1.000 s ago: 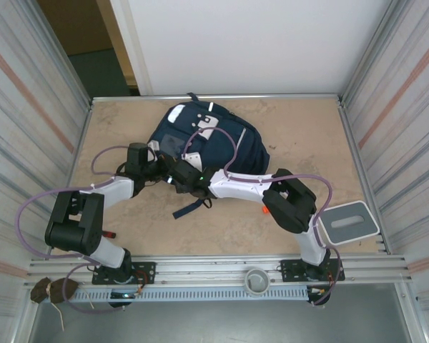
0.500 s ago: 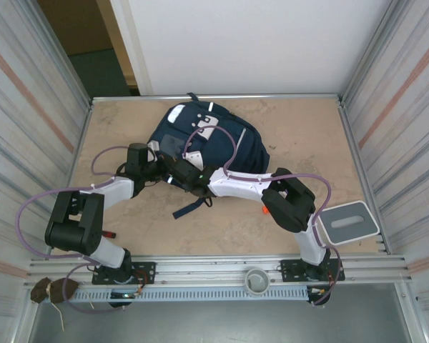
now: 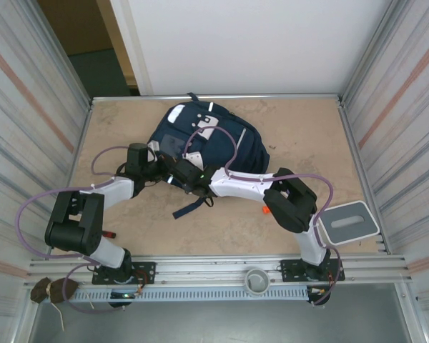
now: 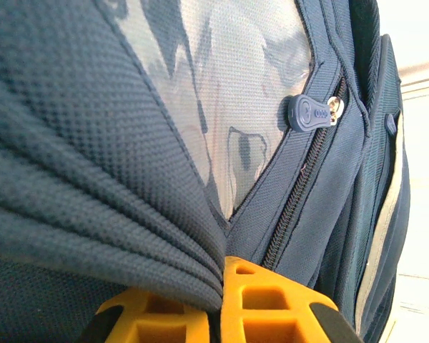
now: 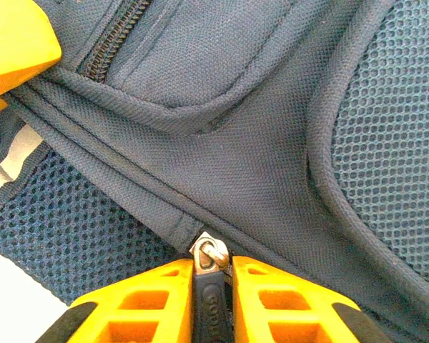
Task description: Pack the student bag
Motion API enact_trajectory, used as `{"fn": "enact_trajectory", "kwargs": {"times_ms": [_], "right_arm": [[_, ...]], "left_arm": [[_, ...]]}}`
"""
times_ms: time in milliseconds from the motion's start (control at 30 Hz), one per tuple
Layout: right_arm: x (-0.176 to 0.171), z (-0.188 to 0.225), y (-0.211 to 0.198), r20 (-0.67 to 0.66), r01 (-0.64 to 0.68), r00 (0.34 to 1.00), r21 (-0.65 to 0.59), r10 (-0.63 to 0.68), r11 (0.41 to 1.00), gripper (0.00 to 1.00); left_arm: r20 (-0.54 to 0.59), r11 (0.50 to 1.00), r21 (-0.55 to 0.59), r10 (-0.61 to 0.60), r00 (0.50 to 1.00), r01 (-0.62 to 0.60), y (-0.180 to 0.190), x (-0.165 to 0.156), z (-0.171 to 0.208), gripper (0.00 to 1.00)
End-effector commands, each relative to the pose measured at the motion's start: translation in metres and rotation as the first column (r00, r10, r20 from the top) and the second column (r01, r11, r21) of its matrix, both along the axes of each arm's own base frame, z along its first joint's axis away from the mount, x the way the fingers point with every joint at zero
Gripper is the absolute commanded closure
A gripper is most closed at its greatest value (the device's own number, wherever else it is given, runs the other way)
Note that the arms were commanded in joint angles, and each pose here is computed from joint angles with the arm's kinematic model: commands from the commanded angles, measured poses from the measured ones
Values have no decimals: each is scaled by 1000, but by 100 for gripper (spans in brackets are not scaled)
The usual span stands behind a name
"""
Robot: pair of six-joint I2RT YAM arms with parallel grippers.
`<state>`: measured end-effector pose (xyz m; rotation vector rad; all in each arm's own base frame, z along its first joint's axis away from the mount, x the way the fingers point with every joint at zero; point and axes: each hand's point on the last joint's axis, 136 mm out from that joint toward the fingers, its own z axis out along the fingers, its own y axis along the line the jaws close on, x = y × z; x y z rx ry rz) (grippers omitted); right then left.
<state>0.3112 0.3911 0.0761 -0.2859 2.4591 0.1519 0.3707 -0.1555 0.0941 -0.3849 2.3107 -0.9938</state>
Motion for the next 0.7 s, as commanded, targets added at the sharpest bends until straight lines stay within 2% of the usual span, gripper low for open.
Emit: {"fn": "enact_trajectory", "kwargs": {"times_ms": [0,200,500,667], "right_arm": [[-5,11,-5,-7,-13,1000,14,13,1000,85],[-9,15,-13,-26,-12,1000,35,13,999,91],[-25,7,-32,-148,-19,988,207,50,978,99],[-40,5,-55,-177,-32,982,215,71,976,100]], "left_arm": [[14,999,11,-47,999,46,-6,-6,-1,100],[13,999,27,-40,999,39,-4,-4,-3,100],[9,999,37,-1,1000,1,14,3,-7,100],[11,999,27,36,999,-36,32,11,-6,100]]}}
